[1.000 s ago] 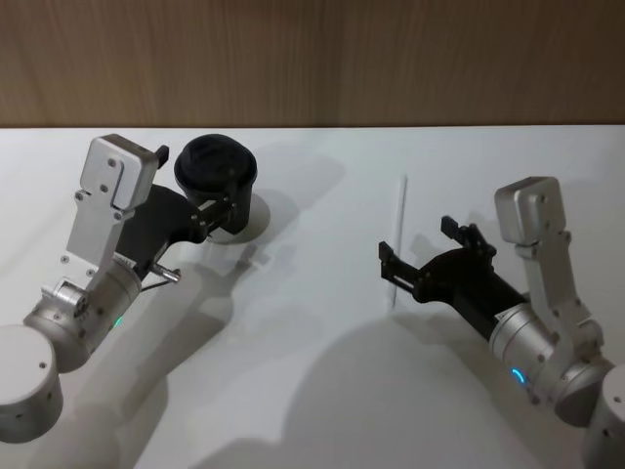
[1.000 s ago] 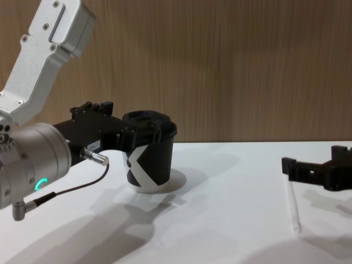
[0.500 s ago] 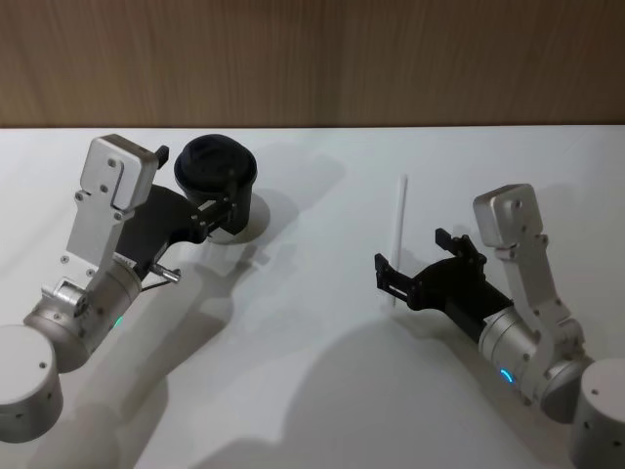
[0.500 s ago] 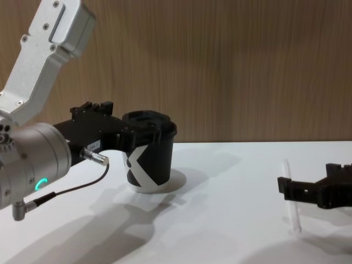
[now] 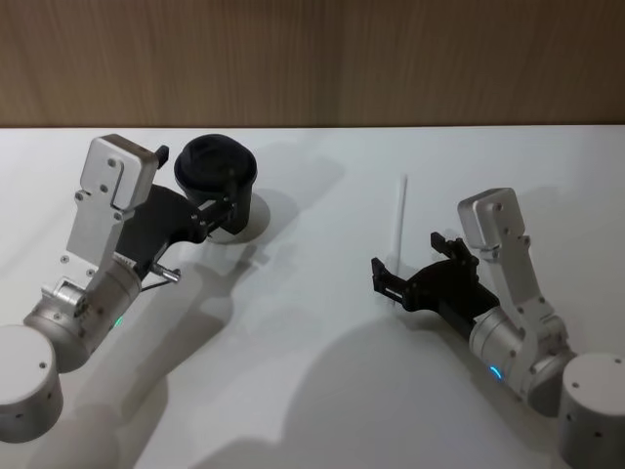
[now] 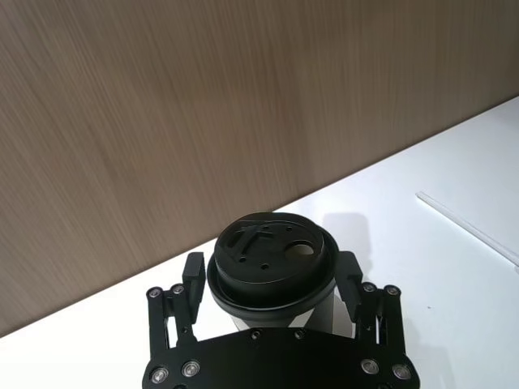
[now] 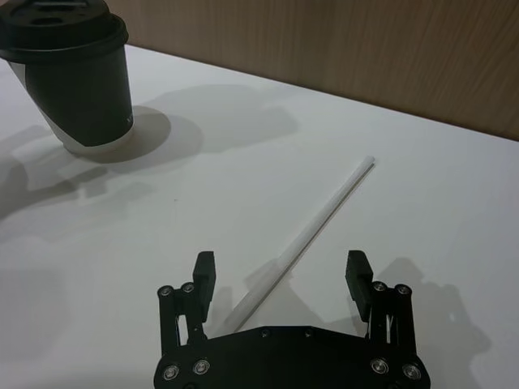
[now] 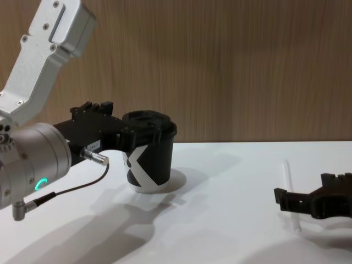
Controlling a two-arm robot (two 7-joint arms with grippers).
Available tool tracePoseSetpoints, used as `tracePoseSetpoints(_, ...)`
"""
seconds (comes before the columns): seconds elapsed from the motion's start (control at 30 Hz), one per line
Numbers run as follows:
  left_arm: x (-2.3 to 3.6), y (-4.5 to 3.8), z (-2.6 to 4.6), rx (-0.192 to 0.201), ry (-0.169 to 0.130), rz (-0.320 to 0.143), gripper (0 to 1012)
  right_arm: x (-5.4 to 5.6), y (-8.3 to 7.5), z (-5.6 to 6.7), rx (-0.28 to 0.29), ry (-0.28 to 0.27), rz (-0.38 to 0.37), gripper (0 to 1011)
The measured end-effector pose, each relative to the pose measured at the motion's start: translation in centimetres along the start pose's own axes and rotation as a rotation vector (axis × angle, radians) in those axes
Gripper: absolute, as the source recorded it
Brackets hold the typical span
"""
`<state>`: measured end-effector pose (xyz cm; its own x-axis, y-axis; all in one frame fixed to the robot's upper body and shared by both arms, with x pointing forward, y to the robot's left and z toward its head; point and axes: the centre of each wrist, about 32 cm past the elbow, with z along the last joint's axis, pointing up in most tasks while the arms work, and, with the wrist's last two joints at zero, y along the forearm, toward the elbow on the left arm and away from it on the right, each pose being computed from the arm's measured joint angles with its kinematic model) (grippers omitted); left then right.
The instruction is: Pick up the straw with one hand, pass it to the other hand, and insert it into the cup.
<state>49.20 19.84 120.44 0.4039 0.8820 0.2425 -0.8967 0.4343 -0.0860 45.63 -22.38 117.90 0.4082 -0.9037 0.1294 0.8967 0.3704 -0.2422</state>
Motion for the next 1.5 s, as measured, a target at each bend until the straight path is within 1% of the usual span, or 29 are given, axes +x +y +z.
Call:
tracePoseSetpoints(0.57, 0.00, 0.00, 0.00, 0.000, 0.000, 0.000, 1004, 0.15, 0.89, -0.37, -0.019, -0.002, -0.003, 1001)
tracePoseSetpoints(1.5, 0.00, 0.00, 0.00, 0.000, 0.000, 0.000, 1004, 0.29, 0.91, -0.12, -0.045, 0.011, 0.005, 1001)
